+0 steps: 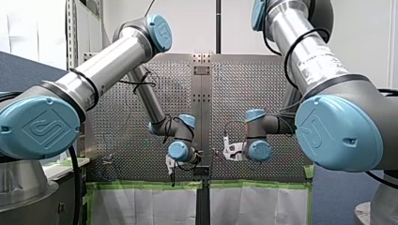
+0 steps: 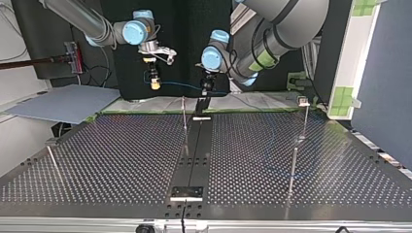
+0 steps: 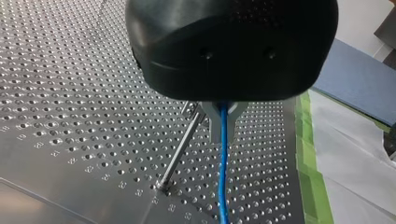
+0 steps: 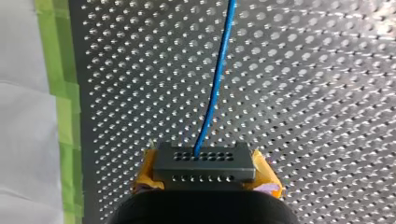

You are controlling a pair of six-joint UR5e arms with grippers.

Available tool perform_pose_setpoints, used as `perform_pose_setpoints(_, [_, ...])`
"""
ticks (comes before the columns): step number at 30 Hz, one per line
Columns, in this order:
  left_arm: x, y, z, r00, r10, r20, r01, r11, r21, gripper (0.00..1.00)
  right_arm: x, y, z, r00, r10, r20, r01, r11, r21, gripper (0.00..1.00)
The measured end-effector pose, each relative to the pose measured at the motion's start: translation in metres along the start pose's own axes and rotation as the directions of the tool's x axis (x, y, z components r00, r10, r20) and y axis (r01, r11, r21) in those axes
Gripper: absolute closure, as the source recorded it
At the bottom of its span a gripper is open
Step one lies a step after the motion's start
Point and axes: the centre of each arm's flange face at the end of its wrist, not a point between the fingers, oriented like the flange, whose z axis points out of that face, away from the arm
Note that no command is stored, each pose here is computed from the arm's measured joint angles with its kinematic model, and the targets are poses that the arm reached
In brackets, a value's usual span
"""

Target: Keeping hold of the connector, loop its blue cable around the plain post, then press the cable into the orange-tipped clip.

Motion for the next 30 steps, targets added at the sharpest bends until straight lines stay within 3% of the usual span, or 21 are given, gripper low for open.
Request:
perform_pose_setpoints(12, [0.012, 0.009, 0.013, 0.9985, 0.014, 0.052, -0.013, 0.9998, -0.015, 1.00, -0.018, 0.004, 0.009, 0.9997, 0.009, -0.025, -0.009, 0.9999, -0.015, 1.00])
perform_pose_setpoints(19, [0.008, 0.011, 0.016, 0.9967, 0.027, 0.077, -0.025, 0.9995, -0.019, 1.00, -0.039, 0.009, 0.017, 0.9999, 0.010, -0.003, -0.011, 0.9996, -0.025, 1.00])
perform_pose_setpoints(30, [0.007, 0.014, 0.018, 0.9906, 0.090, 0.103, -0.085, 0.9948, -0.057, 1.00, -0.028, 0.025, 0.042, 0.9989, 0.011, -0.044, -0.013, 0.9990, -0.043, 1.00])
